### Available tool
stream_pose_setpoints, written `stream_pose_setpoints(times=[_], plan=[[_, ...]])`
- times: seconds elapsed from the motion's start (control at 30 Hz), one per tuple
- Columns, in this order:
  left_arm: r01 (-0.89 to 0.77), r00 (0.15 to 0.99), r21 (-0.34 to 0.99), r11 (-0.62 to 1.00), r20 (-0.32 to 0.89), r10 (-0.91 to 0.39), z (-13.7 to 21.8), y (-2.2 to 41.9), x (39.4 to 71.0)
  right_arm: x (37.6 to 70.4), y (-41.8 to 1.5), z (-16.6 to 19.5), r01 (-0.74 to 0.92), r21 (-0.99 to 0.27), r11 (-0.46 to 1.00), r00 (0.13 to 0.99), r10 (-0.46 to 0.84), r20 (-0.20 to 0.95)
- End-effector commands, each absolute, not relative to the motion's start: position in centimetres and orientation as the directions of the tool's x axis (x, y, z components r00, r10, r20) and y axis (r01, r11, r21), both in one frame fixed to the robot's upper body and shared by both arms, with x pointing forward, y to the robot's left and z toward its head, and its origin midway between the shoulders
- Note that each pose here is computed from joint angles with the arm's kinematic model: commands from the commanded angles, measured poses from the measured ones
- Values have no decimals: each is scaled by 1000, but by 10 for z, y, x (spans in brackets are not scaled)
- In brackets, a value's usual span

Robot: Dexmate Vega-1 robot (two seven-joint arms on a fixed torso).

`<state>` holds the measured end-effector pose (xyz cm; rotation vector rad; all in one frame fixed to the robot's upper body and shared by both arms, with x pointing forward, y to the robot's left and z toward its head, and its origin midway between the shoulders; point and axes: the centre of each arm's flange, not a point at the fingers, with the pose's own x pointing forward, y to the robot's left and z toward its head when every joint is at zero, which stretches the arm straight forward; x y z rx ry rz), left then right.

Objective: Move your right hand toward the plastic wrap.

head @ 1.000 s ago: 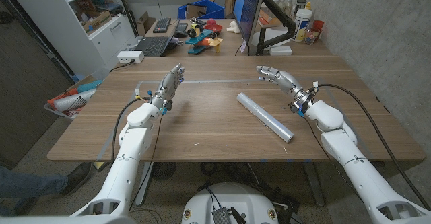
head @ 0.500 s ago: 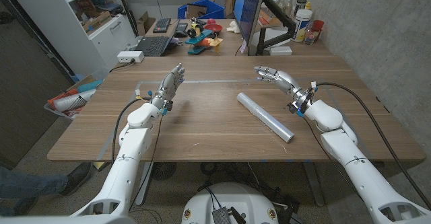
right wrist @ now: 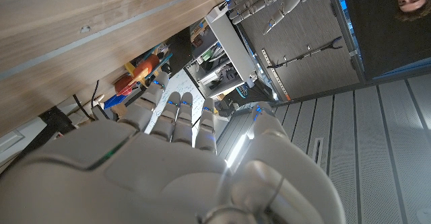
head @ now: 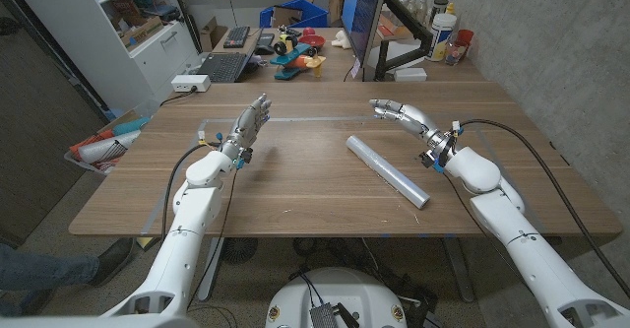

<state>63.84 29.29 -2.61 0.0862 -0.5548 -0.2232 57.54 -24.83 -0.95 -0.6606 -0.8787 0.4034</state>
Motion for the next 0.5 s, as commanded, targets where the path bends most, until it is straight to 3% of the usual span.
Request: stream_pose_setpoints(times=[0.03,0.5], plan=[[188,826,157,970,510,-243,-22,293,638,571,-247,-10,-26,-695,718,586,574,571],[189,828,163,969,505,-246,-22,294,639,572,-238,-12,14,-735,678,590,588,554]])
